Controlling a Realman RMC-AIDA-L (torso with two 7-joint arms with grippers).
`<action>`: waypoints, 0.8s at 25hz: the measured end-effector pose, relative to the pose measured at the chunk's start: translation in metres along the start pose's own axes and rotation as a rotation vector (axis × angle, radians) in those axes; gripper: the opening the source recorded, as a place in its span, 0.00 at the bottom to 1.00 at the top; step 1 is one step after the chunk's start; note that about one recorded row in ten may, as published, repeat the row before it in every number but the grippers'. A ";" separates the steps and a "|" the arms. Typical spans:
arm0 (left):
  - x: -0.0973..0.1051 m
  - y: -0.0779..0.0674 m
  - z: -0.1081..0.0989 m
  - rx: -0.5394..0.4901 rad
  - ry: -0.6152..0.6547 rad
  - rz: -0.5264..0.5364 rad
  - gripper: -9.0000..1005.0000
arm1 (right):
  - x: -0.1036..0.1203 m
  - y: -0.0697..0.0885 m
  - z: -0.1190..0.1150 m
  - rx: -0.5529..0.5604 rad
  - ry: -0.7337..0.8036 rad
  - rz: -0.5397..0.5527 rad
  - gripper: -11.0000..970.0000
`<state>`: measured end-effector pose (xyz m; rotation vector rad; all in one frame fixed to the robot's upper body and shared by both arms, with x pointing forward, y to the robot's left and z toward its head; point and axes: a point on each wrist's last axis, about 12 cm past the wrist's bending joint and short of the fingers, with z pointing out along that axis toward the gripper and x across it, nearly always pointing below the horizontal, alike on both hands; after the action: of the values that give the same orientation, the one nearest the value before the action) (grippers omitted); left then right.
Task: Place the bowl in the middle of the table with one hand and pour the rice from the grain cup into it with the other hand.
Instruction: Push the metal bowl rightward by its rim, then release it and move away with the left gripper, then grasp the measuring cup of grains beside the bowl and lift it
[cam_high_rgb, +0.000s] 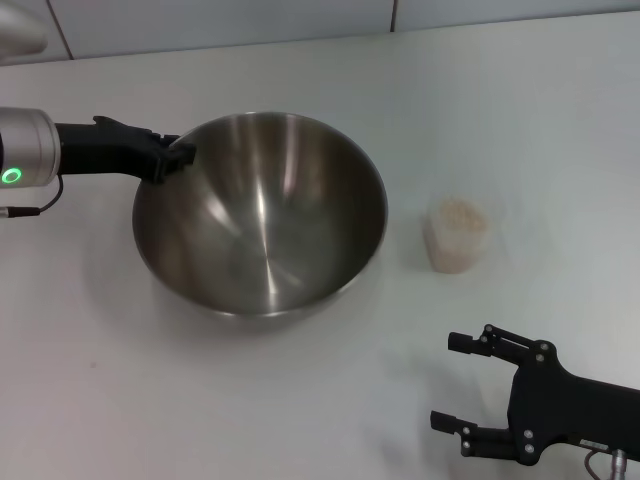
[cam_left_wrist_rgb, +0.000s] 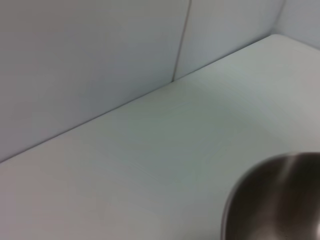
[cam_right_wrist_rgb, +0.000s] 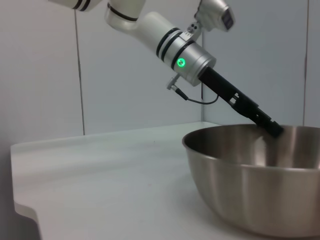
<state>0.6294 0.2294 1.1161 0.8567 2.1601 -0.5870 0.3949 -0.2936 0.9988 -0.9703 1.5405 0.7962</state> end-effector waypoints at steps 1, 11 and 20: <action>0.004 -0.001 -0.003 0.006 -0.013 0.022 0.09 | 0.000 0.000 0.000 0.002 -0.001 0.000 0.85; 0.039 -0.028 -0.071 0.099 -0.148 0.283 0.35 | -0.001 -0.005 -0.003 0.094 -0.035 0.007 0.85; 0.076 -0.040 -0.109 0.127 -0.118 0.328 0.73 | 0.006 -0.012 -0.019 0.356 -0.056 0.059 0.85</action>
<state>0.5110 0.3004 1.1329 1.1857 1.8403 -0.5945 0.3969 -0.3167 0.9963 -0.6381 1.6003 0.5583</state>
